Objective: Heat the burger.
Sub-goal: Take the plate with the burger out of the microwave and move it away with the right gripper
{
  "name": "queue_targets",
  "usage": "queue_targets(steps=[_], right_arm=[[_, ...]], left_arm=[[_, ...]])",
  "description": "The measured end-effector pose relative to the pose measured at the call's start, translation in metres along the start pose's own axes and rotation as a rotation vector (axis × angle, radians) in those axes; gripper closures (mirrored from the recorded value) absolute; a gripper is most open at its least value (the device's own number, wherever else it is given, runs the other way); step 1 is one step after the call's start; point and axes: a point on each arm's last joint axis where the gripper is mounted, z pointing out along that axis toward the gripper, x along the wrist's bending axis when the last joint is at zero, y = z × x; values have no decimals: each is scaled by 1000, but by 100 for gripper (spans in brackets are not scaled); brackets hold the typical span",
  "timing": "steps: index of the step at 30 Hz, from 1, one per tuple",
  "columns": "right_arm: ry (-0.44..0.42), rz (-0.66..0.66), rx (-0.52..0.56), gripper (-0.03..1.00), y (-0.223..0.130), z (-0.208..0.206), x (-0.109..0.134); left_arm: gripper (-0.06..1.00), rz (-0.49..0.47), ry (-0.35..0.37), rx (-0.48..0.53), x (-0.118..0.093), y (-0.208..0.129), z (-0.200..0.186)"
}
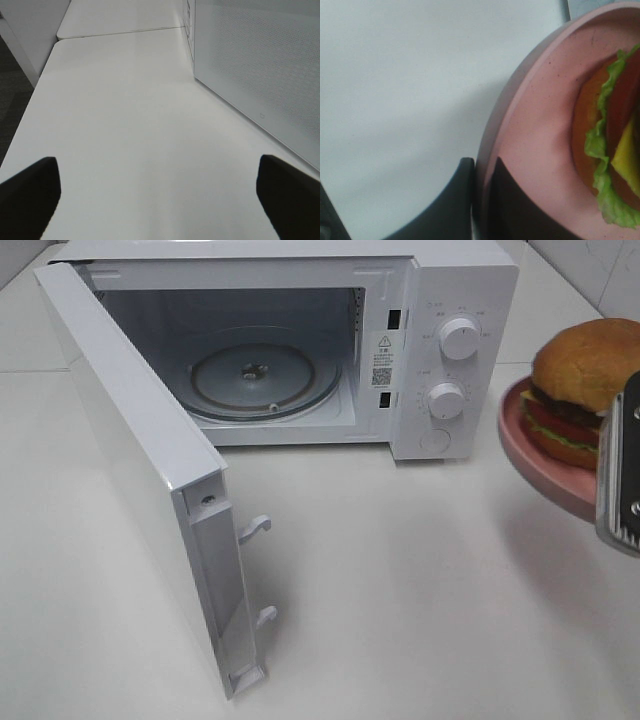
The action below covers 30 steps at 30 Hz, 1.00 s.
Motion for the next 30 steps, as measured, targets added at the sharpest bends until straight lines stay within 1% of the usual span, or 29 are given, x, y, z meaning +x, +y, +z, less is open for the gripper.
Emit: queue_targets(steps=[1, 2, 3, 5, 6, 8, 11, 13, 14, 16, 17, 19, 22, 24, 28, 30], right_arm=[[0, 0, 0, 91, 0, 0, 0], [-19, 62, 30, 91, -6, 3, -3], [-19, 62, 30, 91, -6, 3, -3], [-49, 145, 74, 91, -16, 7, -8], [-49, 145, 74, 91, -16, 7, -8], [-84, 258, 113, 91, -26, 11, -13], [-95, 288, 123, 91, -29, 12, -14], [-145, 365, 156, 91, -37, 13, -20], [-145, 365, 156, 91, -37, 13, -20], [-205, 468, 199, 91, -49, 14, -27], [-205, 468, 199, 91, -49, 14, -27], [-228, 541, 225, 91, -55, 16, -29], [-236, 558, 233, 91, -57, 16, -30], [-260, 647, 304, 91, -64, 27, -35], [-271, 696, 337, 91, -67, 34, -38], [-287, 788, 381, 91, -71, 53, -43]], left_arm=[[-4, 0, 0, 0, 0, 0, 0], [-4, 0, 0, 0, 0, 0, 0], [-4, 0, 0, 0, 0, 0, 0], [-4, 0, 0, 0, 0, 0, 0], [-4, 0, 0, 0, 0, 0, 0], [-4, 0, 0, 0, 0, 0, 0], [-4, 0, 0, 0, 0, 0, 0], [-4, 0, 0, 0, 0, 0, 0], [-4, 0, 0, 0, 0, 0, 0], [-4, 0, 0, 0, 0, 0, 0], [-4, 0, 0, 0, 0, 0, 0], [-4, 0, 0, 0, 0, 0, 0], [-4, 0, 0, 0, 0, 0, 0], [-4, 0, 0, 0, 0, 0, 0], [-4, 0, 0, 0, 0, 0, 0], [-4, 0, 0, 0, 0, 0, 0]])
